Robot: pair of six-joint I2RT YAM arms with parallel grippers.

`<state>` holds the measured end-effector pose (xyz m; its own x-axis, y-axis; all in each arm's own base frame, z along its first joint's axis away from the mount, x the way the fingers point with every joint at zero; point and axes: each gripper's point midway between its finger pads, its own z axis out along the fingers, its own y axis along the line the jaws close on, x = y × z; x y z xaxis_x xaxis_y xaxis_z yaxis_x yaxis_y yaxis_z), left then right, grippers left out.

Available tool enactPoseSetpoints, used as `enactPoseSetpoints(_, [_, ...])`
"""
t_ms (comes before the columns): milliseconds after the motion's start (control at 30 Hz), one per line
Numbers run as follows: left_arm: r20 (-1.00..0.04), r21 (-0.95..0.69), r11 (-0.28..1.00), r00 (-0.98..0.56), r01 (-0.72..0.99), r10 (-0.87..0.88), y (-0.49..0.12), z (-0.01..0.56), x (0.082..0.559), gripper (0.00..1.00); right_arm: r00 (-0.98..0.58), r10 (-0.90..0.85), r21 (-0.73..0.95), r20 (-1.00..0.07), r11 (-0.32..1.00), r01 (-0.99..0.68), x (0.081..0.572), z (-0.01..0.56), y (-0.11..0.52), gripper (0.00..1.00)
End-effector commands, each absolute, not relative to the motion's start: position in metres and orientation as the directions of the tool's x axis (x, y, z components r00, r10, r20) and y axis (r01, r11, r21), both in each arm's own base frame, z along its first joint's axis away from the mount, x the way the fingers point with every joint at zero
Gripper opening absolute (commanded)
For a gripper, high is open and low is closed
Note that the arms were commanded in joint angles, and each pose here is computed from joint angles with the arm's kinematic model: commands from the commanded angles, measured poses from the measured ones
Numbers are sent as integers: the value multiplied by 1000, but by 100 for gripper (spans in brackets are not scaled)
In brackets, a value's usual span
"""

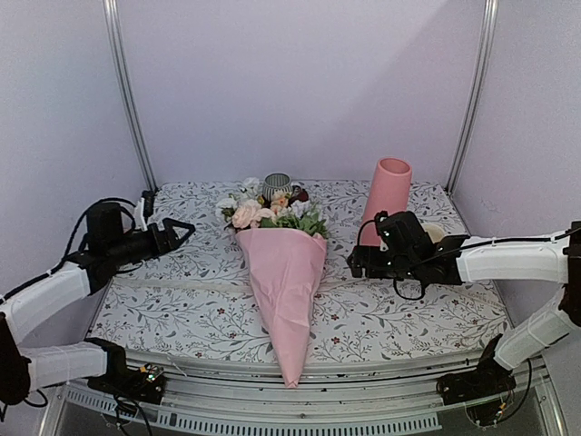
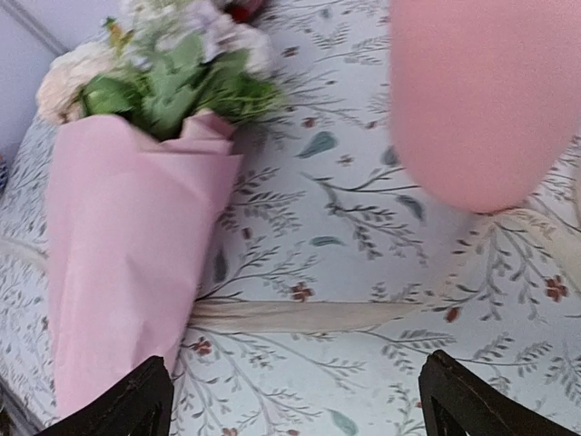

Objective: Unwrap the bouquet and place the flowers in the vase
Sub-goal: Unfold the folded wrapping paper from the folded wrapping paper.

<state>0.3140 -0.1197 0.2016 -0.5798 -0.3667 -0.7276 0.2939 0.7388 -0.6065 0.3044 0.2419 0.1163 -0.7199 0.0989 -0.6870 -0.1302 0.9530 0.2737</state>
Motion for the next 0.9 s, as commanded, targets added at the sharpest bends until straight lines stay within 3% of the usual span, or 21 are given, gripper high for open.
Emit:
enactPoseSetpoints(0, [-720, -629, 638, -642, 444, -263, -176, 185, 292, 92, -704, 8, 390, -711, 837, -384, 293, 123, 295, 98])
enactPoseSetpoints(167, [-696, -661, 580, -677, 475, -240, -200, 166, 281, 95, -702, 39, 506, -711, 722, -472, 281, 128, 318, 100])
enactPoseSetpoints(500, [-649, -713, 495, -736, 497, -195, -225, 139, 277, 97, -705, 145, 603, -694, 652, -460, 277, 120, 325, 99])
enactPoseSetpoints(867, [-629, -705, 535, -759, 466, -168, -228, 105, 290, 98, -778, 105, 671, -619, 586, -455, 274, 92, 352, 99])
